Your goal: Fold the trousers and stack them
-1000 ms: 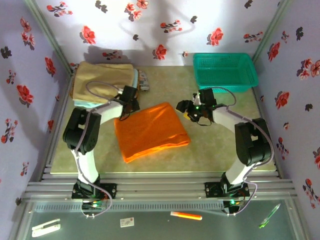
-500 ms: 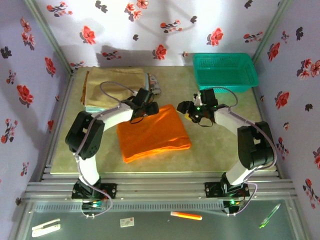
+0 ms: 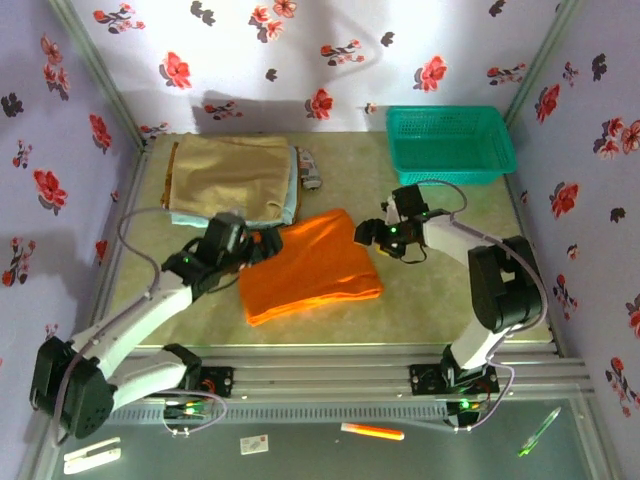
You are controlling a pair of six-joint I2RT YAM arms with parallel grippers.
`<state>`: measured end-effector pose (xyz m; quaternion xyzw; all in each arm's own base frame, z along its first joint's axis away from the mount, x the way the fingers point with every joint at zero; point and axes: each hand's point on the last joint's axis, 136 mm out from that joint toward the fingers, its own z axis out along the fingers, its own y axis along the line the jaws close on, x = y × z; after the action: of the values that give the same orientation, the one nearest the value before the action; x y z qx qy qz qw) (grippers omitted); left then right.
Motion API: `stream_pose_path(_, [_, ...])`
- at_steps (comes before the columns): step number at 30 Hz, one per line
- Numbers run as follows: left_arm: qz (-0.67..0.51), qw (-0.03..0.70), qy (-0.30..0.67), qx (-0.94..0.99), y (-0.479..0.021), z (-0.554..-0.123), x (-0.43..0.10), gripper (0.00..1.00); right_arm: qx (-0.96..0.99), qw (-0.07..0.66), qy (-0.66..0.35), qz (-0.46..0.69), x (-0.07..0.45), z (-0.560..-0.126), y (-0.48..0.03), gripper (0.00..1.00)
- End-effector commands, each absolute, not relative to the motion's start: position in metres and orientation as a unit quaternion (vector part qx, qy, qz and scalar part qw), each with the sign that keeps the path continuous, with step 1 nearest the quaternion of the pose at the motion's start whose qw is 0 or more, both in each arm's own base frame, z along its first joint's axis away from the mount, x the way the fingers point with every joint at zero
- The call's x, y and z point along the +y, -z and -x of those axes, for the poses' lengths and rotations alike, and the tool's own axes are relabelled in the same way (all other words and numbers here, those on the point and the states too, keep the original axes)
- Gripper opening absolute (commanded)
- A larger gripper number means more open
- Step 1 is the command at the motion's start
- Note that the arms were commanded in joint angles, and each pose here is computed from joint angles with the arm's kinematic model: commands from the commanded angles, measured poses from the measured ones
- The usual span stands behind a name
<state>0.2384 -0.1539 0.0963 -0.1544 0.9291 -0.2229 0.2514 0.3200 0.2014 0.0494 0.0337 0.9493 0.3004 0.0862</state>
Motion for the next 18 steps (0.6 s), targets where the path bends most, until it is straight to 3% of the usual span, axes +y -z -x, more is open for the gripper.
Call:
stream_pose_path(1, [0.192, 0.225, 0.285, 0.912, -0.081, -0.220, -0.156, 0.99, 0.961, 0.049, -0.271, 0.010, 0.207, -0.297, -0.026, 0.74])
stream_pose_path(10, [0.198, 0.232, 0.368, 0.878, -0.070, -0.236, -0.148, 0.95, 0.969, 0.024, -0.243, 0.028, 0.213, -0.274, -0.009, 0.71])
stream_pose_path(18, [0.186, 0.207, 0.380, 0.882, -0.049, -0.247, -0.151, 0.78, 0.978, 0.047, -0.203, 0.025, 0.193, -0.285, -0.016, 0.71])
